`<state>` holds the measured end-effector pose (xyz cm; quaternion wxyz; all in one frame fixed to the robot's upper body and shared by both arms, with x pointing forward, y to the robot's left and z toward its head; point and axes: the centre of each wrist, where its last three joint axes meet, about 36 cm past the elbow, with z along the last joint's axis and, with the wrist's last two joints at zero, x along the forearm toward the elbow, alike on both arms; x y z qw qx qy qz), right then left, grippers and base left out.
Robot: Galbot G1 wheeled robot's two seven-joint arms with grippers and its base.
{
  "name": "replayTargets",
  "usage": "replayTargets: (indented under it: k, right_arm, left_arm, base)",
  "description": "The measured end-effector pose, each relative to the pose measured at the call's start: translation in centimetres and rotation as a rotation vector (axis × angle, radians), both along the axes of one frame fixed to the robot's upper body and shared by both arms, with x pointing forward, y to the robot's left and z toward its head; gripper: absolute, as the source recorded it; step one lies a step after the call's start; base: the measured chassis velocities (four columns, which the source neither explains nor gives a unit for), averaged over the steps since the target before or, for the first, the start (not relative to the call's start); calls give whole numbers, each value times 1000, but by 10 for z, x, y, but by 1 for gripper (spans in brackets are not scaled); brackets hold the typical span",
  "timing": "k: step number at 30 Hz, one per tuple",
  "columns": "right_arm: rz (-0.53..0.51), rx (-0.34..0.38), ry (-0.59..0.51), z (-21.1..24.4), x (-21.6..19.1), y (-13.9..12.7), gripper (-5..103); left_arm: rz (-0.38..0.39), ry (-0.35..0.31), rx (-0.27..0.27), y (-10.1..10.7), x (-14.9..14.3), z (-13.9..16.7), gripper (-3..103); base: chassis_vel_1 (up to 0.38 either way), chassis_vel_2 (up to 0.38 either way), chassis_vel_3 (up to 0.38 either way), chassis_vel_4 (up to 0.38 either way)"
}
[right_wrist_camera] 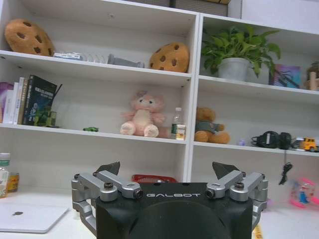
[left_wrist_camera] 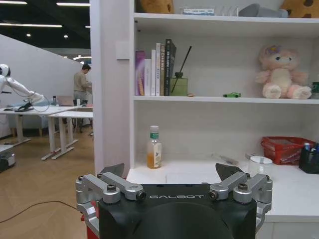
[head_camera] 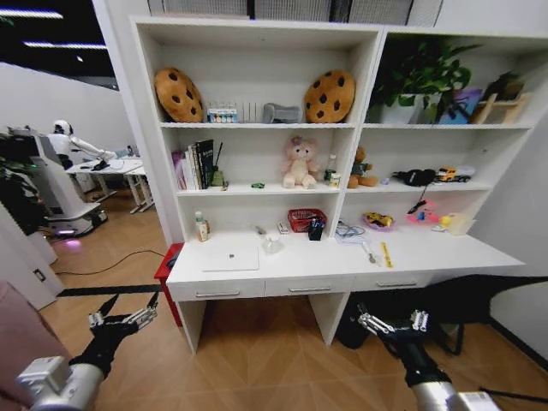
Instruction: Organize the objects on the table.
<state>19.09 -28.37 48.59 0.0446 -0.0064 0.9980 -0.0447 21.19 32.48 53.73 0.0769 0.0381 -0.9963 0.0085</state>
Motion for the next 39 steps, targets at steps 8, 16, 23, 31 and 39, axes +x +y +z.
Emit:
replayTargets:
  k: [8,16,23,31,39]
  right_arm:
    - [0,0,-1,0,0,0,100]
    - [0,0,0,0,0,0,100]
    - [0,0,0,0,0,0,100]
    - [0,0,0,0,0,0,100]
    - [0,0,0,0,0,0,100]
  left_arm:
    - [0,0,0,0,0,0,100]
    - [0,0,0,0,0,0,100]
    - [0,0,0,0,0,0,100]
    - [0,0,0,0,0,0,100]
    - [0,0,0,0,0,0,100]
  base:
    - [-62,15,61,-42]
    - [-1,16,27,-8]
    - [0,0,0,0]
    - [0,0,0,0]
    - [0,0,0,0]
